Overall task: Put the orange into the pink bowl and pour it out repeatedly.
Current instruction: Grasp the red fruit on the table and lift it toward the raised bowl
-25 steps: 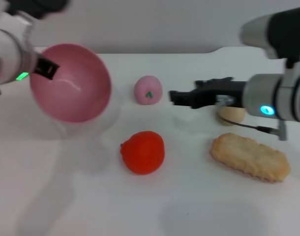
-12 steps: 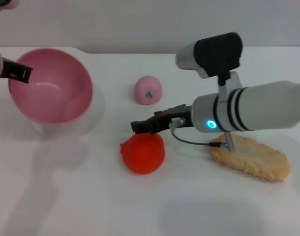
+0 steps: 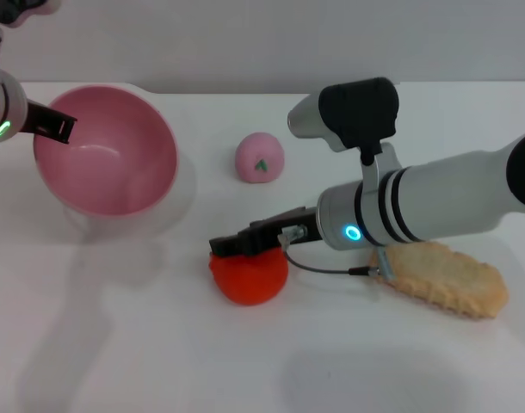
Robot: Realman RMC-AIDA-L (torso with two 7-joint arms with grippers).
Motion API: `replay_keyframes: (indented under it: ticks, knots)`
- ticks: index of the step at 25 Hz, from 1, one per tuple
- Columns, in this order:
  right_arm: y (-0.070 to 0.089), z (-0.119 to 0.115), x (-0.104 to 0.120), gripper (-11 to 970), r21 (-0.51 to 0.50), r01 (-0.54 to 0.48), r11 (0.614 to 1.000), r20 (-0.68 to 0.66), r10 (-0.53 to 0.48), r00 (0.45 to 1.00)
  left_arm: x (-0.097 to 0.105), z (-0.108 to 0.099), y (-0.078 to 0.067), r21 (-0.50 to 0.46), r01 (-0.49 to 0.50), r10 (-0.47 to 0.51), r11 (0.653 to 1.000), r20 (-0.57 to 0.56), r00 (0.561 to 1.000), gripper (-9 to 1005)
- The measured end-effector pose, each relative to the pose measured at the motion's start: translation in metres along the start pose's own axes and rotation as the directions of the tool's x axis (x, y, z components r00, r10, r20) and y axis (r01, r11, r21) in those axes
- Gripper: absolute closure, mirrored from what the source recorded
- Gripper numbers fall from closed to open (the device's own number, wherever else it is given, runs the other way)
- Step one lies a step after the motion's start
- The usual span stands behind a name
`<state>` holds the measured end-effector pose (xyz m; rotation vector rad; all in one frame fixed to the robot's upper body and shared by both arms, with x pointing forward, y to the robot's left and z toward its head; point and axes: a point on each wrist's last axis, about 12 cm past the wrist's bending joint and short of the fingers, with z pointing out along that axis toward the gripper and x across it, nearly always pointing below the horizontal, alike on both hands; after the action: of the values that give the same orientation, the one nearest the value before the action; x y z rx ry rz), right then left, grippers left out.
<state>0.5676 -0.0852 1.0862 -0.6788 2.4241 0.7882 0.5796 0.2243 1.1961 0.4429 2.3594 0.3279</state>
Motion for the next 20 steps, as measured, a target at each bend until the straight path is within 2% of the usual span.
replay_keyframes:
  ticks: [8,16,19,20]
  knots:
    - [-0.002,0.008,0.011,204,-0.001,-0.006,1.000,-0.049,0.006,0.999,-0.002,0.000,-0.002,0.006,-0.008,0.008,1.000,0.005,1.000,954]
    - [0.003,0.005,0.013,312,-0.017,0.074,0.997,-0.030,-0.074,0.997,-0.002,-0.001,-0.004,0.010,-0.010,0.010,1.000,0.002,1.000,954]
    - [0.008,0.000,0.011,435,-0.030,0.091,0.995,-0.005,-0.091,0.996,-0.002,-0.001,-0.004,0.015,-0.009,0.009,1.000,0.002,1.000,955]
    - [0.011,-0.004,0.008,476,-0.037,0.098,0.994,0.015,-0.098,0.995,-0.002,-0.001,-0.008,0.045,-0.008,0.008,0.999,0.005,1.000,955]
